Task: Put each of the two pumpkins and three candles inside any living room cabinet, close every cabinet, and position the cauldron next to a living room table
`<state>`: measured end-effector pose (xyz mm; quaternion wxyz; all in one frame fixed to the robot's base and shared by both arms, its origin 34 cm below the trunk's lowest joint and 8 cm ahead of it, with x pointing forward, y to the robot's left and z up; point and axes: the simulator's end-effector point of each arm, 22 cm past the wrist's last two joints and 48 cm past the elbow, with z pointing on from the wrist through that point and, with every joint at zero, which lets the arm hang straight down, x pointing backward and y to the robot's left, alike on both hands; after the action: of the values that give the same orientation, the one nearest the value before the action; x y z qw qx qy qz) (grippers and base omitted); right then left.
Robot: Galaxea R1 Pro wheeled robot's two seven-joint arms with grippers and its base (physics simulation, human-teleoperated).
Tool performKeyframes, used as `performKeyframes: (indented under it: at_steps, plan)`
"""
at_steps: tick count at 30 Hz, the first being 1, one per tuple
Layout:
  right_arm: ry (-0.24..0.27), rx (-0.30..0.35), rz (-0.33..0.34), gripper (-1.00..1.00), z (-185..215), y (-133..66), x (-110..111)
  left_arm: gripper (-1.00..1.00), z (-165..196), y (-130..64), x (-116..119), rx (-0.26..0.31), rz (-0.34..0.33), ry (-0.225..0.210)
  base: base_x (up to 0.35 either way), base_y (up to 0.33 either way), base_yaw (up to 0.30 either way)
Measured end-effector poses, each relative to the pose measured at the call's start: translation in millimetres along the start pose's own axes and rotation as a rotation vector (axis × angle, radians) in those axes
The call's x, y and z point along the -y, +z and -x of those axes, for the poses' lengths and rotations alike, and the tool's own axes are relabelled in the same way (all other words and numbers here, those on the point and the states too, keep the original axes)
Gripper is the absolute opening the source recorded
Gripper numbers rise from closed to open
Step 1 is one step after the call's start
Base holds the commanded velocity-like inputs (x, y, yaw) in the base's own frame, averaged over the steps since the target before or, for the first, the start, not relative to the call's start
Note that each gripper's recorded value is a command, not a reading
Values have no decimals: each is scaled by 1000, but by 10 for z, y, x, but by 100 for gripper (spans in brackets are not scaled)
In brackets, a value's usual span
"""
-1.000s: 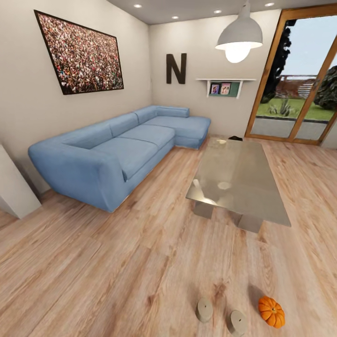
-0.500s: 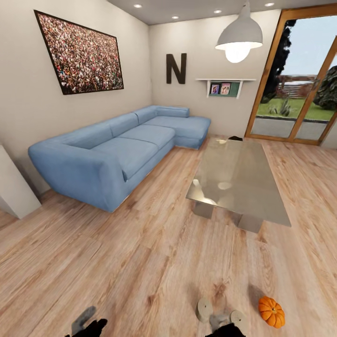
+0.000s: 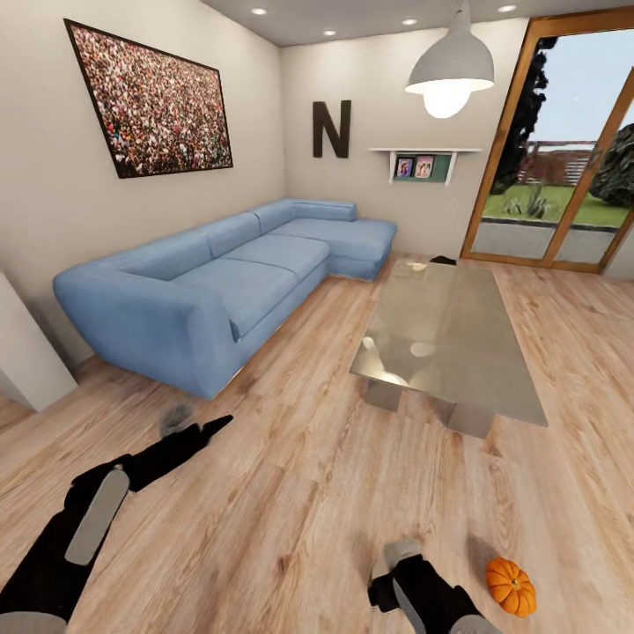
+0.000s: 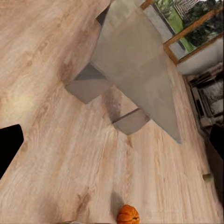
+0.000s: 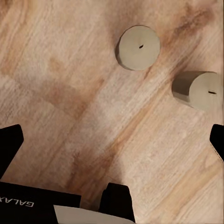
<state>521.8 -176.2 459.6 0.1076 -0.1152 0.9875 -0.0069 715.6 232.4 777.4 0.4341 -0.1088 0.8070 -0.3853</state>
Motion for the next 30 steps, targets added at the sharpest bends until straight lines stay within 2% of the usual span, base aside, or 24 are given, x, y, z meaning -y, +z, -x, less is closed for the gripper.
performKeyframes:
  at_steps: [2,3,7,13,21,26,29,30]
  plan:
    - [1,5,-17,100,42,-9,36,100,296,-72,387,73,-105,-8,0,0,-2]
    - [4,6,-23,100,50,-11,54,100,436,-127,602,112,-178,-38,0,0,-46]
    - [9,15,-31,100,92,-26,79,100,535,-188,831,142,-263,-65,0,0,-160]
    - [20,12,-30,100,70,-31,112,100,527,-255,1138,146,-391,-72,0,0,-238]
    - [24,11,-25,100,59,-45,102,100,491,-241,1128,142,-393,-79,0,0,-243]
    - [28,14,-26,100,72,-59,106,100,414,-197,1231,129,-411,-83,0,0,-243]
    - [40,16,-23,100,77,-67,102,100,390,-186,1273,124,-418,-82,0,0,-244]
    - [61,15,-18,100,75,-69,98,100,377,-181,1289,121,-421,-81,0,0,-244]
